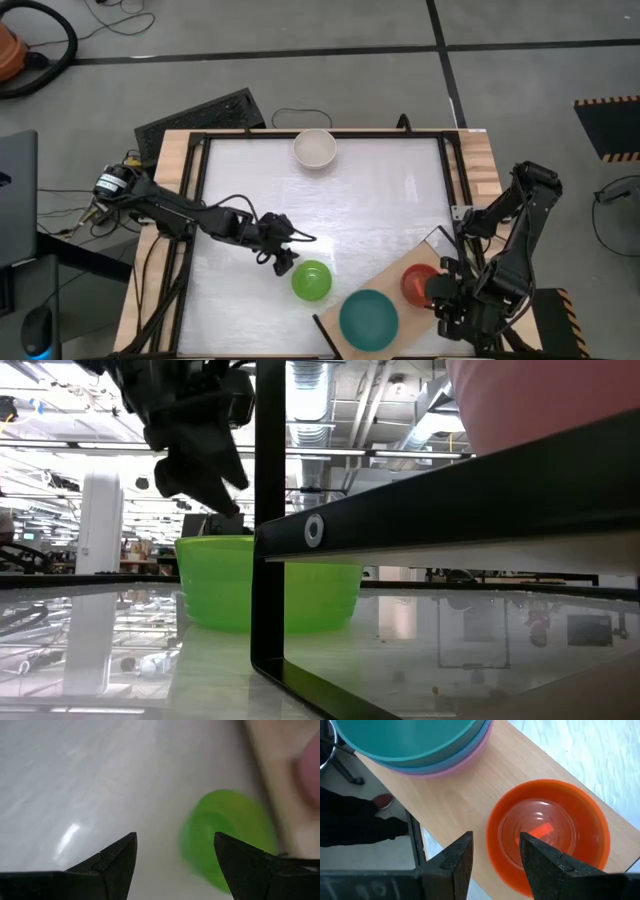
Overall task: Place and stack bowls onto a shelf
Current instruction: Stack the green bowl on top of the orange bowl on the shelf
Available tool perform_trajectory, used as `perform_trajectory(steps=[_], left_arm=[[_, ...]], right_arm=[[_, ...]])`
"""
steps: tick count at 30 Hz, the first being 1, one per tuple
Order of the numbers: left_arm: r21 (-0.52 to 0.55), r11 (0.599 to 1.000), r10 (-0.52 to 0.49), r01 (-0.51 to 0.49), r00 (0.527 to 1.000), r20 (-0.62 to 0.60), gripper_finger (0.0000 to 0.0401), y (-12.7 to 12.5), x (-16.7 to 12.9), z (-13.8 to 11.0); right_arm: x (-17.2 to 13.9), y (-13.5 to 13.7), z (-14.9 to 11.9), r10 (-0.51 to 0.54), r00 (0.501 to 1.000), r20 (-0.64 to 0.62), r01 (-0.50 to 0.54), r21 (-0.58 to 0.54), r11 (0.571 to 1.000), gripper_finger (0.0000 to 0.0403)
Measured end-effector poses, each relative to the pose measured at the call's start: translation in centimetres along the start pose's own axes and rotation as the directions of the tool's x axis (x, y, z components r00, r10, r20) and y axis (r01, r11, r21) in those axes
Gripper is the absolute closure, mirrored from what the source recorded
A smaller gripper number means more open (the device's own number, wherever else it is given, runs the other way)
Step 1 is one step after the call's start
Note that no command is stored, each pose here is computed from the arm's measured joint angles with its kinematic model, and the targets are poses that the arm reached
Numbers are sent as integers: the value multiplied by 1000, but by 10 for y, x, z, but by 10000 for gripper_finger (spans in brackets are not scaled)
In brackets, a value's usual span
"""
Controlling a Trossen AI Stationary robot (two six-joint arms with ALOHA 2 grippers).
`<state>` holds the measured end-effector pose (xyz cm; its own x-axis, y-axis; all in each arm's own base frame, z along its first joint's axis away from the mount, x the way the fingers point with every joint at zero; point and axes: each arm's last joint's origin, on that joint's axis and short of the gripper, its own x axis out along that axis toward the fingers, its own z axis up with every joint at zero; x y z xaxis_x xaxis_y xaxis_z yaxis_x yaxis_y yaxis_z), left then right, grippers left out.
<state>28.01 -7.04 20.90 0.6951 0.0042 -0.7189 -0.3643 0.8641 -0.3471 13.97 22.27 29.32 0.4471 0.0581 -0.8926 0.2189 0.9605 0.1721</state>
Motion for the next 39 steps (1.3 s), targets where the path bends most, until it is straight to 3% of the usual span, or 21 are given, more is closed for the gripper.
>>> perform_trajectory(steps=[16,25,39], left_arm=[[-30,999,-30,32,997,66,152,-9,1,-15],[-34,999,33,-28,988,149,152,-14,-1,-17],[-120,993,-6,20,993,121,152,-23,-4,-27]], right_arm=[[3,5,12,64,997,37,-66,59,996,217],[3,5,12,70,997,39,-74,102,992,217],[3,8,13,101,994,41,-105,100,989,217]])
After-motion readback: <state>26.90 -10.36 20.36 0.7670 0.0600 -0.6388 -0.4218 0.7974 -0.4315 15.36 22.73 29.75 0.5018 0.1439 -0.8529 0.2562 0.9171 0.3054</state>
